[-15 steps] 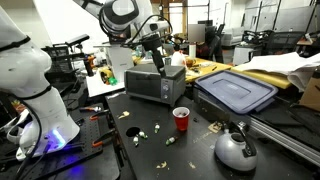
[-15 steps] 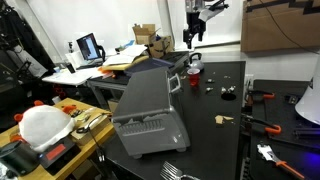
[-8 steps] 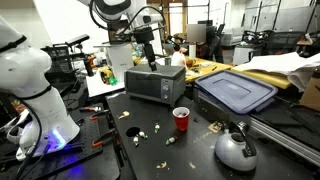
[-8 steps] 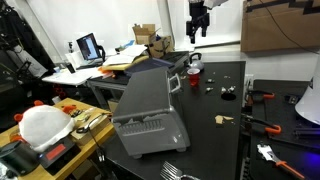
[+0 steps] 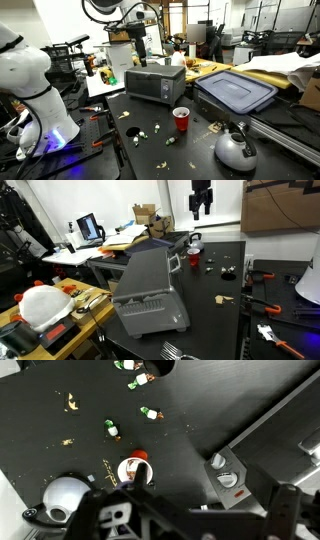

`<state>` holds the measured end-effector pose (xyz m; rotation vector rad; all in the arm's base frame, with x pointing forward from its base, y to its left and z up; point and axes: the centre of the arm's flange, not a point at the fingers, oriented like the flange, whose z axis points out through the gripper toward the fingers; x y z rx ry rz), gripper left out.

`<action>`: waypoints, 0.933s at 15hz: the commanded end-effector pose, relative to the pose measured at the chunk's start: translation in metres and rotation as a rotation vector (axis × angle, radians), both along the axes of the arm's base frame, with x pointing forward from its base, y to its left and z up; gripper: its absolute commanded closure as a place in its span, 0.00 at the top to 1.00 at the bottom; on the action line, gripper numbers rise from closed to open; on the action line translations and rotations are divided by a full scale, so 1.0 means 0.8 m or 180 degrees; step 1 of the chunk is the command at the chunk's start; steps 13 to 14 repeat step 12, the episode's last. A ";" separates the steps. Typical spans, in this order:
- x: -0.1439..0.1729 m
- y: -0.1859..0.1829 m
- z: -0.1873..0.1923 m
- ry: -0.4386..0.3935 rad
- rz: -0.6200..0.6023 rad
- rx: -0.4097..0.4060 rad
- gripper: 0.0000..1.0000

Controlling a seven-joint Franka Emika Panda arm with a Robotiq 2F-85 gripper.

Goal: Put one sweet in the cup

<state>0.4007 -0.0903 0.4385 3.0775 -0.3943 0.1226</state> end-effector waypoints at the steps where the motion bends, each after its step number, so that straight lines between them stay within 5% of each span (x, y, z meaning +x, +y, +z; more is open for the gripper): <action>1: -0.015 0.021 0.010 0.0106 0.0124 0.0126 1.00; 14: -0.007 0.036 -0.003 0.0220 0.0175 0.0109 1.00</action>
